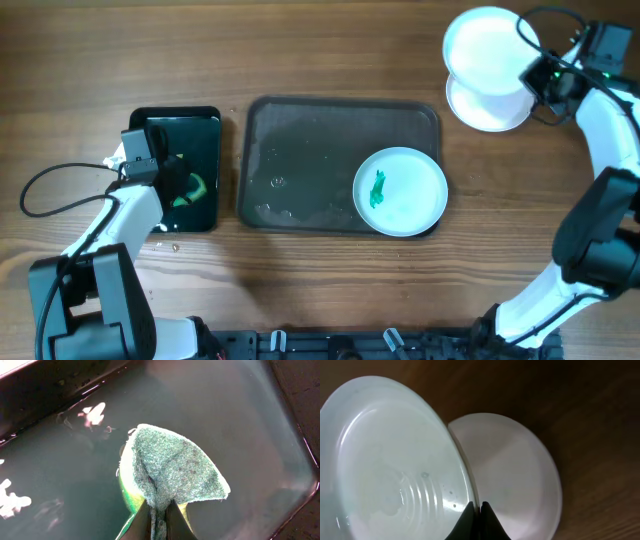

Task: Clean dirty plates on tray and stack at the side
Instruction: 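Lift the plate with the right gripper and stack it on the side plate, then open the right gripper and move it to the last plate rim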

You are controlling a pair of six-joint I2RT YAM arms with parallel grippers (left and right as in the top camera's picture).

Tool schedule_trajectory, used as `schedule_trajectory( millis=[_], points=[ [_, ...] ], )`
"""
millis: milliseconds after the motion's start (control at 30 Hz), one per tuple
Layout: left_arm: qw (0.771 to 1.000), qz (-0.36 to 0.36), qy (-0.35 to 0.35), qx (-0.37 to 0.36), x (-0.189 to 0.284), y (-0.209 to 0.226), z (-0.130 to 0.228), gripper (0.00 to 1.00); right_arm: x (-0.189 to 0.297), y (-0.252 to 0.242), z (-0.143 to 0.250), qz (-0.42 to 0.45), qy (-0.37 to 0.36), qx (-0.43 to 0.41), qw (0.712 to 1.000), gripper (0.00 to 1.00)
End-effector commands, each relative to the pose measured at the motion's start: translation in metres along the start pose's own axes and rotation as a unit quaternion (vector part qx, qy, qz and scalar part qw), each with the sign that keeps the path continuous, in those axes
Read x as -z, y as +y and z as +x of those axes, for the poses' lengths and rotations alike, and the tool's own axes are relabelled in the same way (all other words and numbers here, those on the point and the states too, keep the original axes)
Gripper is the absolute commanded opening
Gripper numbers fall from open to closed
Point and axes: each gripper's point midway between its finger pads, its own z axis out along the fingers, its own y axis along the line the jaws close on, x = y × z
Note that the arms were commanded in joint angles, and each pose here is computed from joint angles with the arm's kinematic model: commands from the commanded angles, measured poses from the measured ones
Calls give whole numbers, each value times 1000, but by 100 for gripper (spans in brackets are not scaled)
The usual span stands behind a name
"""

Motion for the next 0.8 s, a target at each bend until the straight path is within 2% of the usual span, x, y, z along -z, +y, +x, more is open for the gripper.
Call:
schedule_trajectory(
  millis=[0,133,167,200,233,333,367,467,633,700,767],
  points=[
    [1000,-2,14,-6,-3,3,6,4,-16,-10,11,9,24,-33,999,5],
    [1000,-2,15,-6,-3,3,7,4,-22,-34,17,73,24,-34,996,5],
    [1000,-2,15,-6,-3,3,7,4,-21,-38,17,83,23,-34,996,8],
    [1000,-2,15,-7,-3,3,7,4,-21,-40,20,87,27,-33,995,29],
    [1000,-2,15,-7,-3,2,7,4,-21,-40,21,88,30,-33,995,43],
    [1000,-2,15,-7,-3,2,7,4,-20,-42,27,90,46,1,995,51],
    [1000,-2,15,-7,-3,3,7,4,-20,-39,33,79,62,33,994,54],
    [1000,-2,15,-7,-3,2,7,4,-6,-32,49,79,92,42,992,54],
    [1000,-2,15,-7,-3,3,7,4,42,1,67,77,98,87,988,54],
    [1000,-2,15,-7,-3,3,7,4,56,8,68,96,83,106,986,61],
    [1000,-3,16,-7,-3,3,7,4,65,19,70,102,66,130,984,64]
  ],
)
